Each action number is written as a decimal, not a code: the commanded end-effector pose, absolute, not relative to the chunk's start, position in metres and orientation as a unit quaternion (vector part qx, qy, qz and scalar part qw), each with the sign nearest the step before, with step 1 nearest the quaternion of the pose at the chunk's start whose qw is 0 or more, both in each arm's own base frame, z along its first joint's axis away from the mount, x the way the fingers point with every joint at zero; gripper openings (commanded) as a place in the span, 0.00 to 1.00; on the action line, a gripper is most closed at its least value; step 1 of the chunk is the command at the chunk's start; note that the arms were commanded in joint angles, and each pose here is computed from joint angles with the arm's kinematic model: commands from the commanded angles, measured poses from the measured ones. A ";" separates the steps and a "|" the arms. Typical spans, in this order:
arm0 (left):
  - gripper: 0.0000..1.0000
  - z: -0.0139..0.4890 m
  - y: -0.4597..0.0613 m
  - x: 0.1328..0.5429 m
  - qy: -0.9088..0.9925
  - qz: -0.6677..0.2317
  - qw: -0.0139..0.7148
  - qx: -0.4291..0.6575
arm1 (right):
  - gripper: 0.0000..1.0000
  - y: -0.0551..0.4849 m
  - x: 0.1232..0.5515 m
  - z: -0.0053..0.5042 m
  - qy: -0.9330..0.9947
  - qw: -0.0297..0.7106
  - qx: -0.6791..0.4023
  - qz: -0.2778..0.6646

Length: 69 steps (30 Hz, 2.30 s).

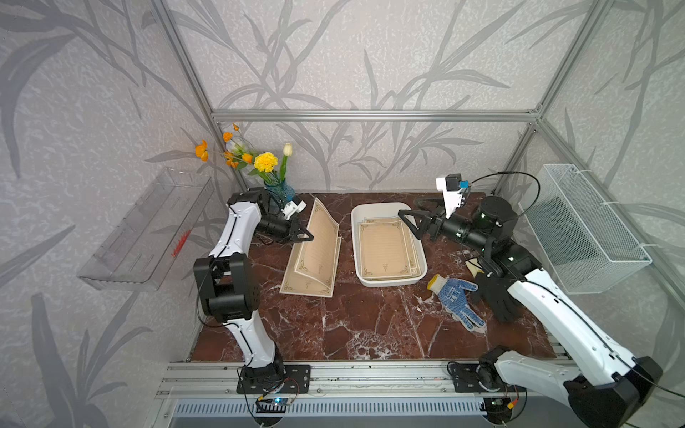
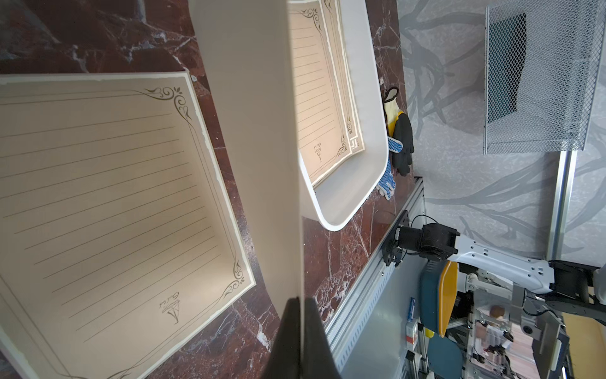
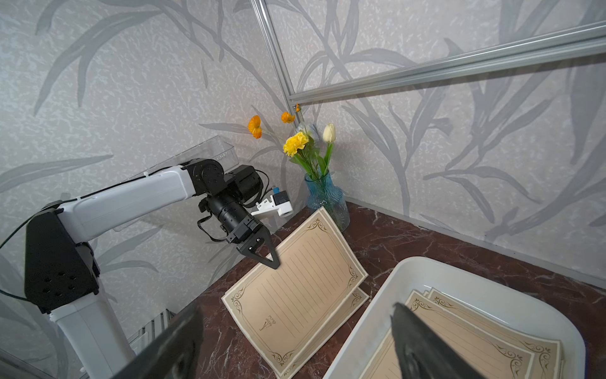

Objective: Take out the stationery paper from the storage box
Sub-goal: Place the stationery paper at the center of the board.

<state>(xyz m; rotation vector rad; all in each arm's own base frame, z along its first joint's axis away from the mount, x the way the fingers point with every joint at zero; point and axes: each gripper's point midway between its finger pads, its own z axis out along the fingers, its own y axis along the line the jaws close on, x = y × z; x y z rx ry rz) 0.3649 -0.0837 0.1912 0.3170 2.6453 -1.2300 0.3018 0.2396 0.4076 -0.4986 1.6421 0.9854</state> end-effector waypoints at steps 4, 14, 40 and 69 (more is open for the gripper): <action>0.00 0.158 -0.070 0.365 0.915 -0.392 0.041 0.082 | 0.88 0.238 0.302 0.414 0.693 0.557 -0.210 0.408; 0.02 0.127 -0.051 0.372 0.928 -0.371 0.021 0.036 | 0.89 0.237 0.304 0.408 0.699 0.554 -0.205 0.403; 0.10 0.057 -0.008 0.373 0.964 -0.262 -0.026 -0.022 | 0.89 0.230 0.304 0.407 0.709 0.555 -0.192 0.391; 0.39 0.146 0.047 0.408 0.967 -0.116 0.212 -0.083 | 0.80 0.180 0.324 0.344 0.850 0.470 -0.154 0.182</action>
